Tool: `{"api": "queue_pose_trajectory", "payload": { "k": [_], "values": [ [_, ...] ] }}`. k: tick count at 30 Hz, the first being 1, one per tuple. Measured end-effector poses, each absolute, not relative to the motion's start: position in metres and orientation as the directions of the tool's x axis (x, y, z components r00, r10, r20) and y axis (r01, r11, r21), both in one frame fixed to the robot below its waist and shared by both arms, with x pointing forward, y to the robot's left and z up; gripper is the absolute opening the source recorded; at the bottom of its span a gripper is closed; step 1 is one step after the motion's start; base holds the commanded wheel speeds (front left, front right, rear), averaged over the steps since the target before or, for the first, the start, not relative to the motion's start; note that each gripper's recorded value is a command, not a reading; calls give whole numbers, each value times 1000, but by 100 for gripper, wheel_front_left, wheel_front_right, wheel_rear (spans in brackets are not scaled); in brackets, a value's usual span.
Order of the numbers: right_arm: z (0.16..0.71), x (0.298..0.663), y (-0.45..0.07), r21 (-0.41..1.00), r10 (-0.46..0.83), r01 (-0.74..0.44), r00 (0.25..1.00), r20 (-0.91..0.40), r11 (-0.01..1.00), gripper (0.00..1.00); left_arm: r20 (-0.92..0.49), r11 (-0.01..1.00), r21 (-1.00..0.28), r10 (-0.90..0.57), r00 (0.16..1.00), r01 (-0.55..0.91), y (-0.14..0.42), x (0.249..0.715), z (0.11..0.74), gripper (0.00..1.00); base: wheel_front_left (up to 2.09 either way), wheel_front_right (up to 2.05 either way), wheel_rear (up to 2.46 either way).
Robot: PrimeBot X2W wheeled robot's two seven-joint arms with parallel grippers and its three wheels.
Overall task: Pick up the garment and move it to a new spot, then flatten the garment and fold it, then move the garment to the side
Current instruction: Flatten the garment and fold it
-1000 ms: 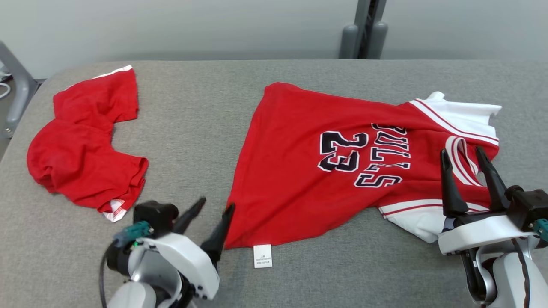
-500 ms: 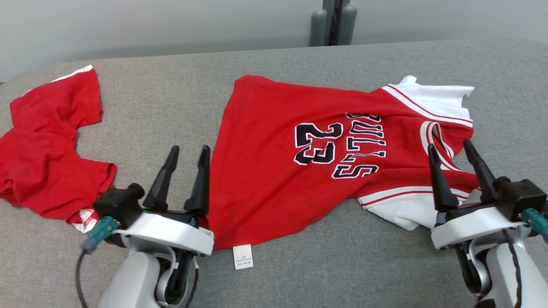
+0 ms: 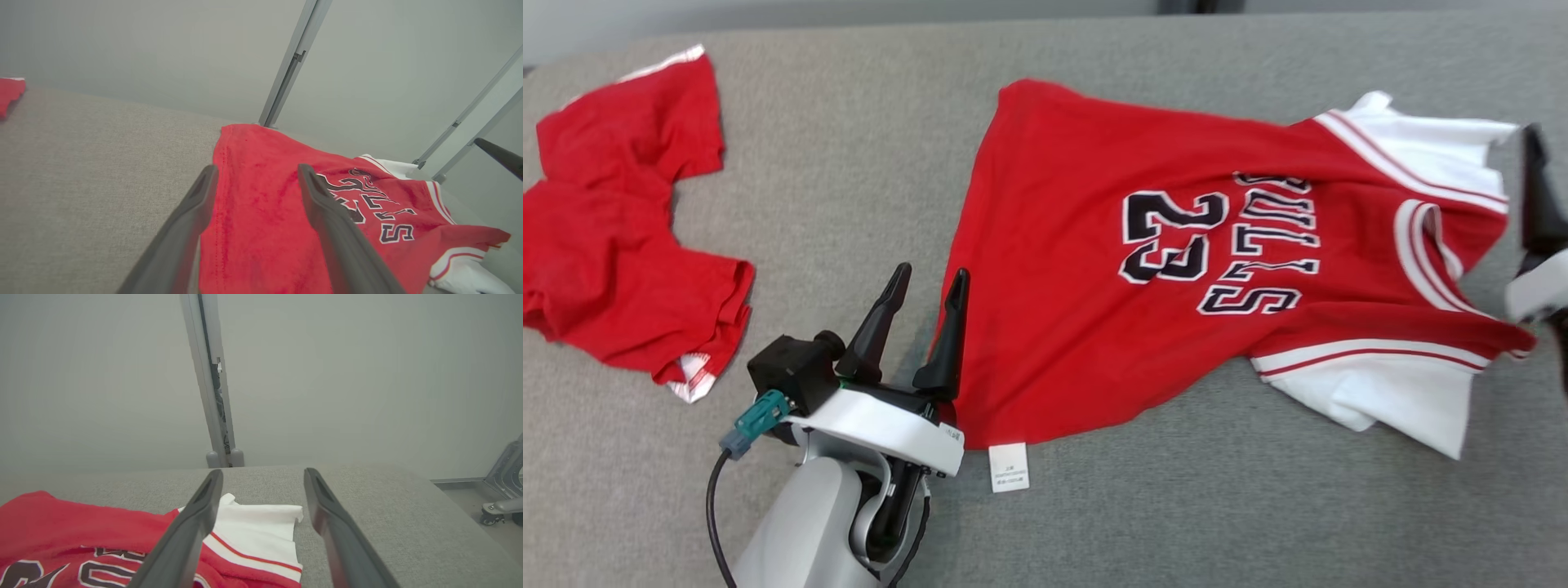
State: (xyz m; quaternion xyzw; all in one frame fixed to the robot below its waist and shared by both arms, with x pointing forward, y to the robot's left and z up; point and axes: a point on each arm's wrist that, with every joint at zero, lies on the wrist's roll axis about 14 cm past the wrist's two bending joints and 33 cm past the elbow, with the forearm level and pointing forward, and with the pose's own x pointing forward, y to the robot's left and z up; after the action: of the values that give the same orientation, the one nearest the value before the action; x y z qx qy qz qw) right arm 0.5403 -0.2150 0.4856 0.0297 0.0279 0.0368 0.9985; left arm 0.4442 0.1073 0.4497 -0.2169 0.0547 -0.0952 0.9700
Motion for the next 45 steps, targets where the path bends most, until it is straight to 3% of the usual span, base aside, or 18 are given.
{"api": "queue_pose_trajectory", "payload": {
  "k": [8,20,36,37,38,45],
  "values": [
    [430,579,-243,138,6,29,969,-247,990,100,-117,873,-477,-178,977,102,116,447,429,100,0,0,0],
    [364,614,-217,357,56,115,898,-436,927,100,-196,881,-472,-106,975,1,138,443,404,100,0,0,0],
    [357,635,-231,348,35,143,888,-458,926,100,-220,883,-469,-100,970,-15,138,444,395,100,0,0,0],
    [356,636,-229,348,41,141,884,-466,927,47,-222,883,-469,-102,970,-15,138,444,394,100,0,0,0],
    [355,637,-228,342,47,133,881,-471,930,2,-224,883,-469,-102,969,-16,138,444,394,100,0,0,0],
    [372,646,-197,330,126,23,898,-422,944,0,-225,882,-469,-88,970,-28,142,441,396,100,0,0,0]
  ]
}}
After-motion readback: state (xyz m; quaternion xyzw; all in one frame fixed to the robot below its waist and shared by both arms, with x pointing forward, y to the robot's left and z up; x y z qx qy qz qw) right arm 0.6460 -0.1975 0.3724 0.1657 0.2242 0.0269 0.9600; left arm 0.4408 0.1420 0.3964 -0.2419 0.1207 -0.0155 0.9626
